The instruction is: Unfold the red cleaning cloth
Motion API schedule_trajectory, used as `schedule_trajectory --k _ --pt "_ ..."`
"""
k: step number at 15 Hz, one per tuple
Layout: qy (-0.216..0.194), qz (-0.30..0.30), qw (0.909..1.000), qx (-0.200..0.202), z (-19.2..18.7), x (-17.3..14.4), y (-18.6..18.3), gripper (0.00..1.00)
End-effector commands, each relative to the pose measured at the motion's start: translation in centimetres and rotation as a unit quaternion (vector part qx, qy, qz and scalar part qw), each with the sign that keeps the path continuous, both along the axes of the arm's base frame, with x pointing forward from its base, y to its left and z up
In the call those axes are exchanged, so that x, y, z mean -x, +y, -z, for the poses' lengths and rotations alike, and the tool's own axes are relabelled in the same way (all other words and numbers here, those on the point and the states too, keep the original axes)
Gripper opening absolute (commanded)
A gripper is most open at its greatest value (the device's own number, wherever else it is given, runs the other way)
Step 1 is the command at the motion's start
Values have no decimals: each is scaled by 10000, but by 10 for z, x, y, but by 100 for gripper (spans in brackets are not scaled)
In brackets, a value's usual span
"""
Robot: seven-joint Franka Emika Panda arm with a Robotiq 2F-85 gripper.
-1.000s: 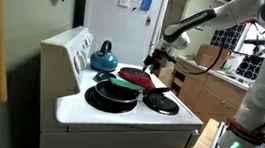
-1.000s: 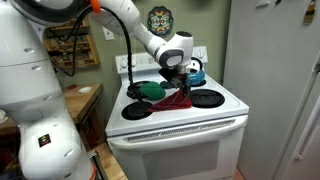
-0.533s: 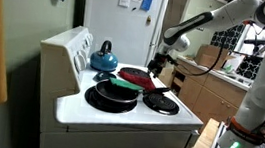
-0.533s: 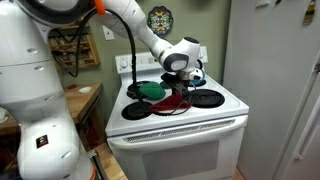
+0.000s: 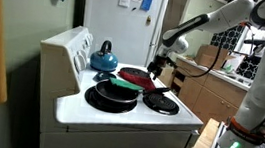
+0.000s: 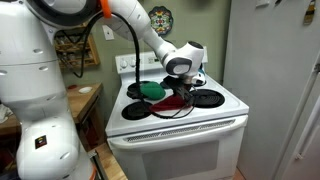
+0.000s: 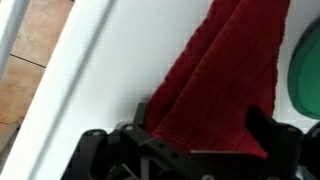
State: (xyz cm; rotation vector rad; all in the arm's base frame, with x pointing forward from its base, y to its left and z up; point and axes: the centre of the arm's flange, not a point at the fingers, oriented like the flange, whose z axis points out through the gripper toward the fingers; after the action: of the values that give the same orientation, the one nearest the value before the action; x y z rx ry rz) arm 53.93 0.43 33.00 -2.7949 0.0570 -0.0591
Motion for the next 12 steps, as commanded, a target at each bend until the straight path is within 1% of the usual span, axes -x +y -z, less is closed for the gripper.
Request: schedule_trajectory --k 1,2,3,4,5,6,8,9,11,12 --pt "-90 78 9996 -239 7 -8 -5 100" --pt "-91 80 9996 -254 6 -9 -6 96" --pt "-88 74 9996 -253 6 -10 -7 79" --pt "-79 70 9997 -241 6 -11 -8 73" --pt "-79 67 9997 -238 7 -12 -9 78" --pt "-68 38 9997 -222 8 -13 -10 91" --pt "-58 27 9997 -246 10 -15 -10 96" --pt "-53 34 9997 -233 10 -16 -11 100" --pt "-48 67 9998 -196 11 -16 -14 100" --pt "-60 82 9997 -214 12 -17 -15 97"
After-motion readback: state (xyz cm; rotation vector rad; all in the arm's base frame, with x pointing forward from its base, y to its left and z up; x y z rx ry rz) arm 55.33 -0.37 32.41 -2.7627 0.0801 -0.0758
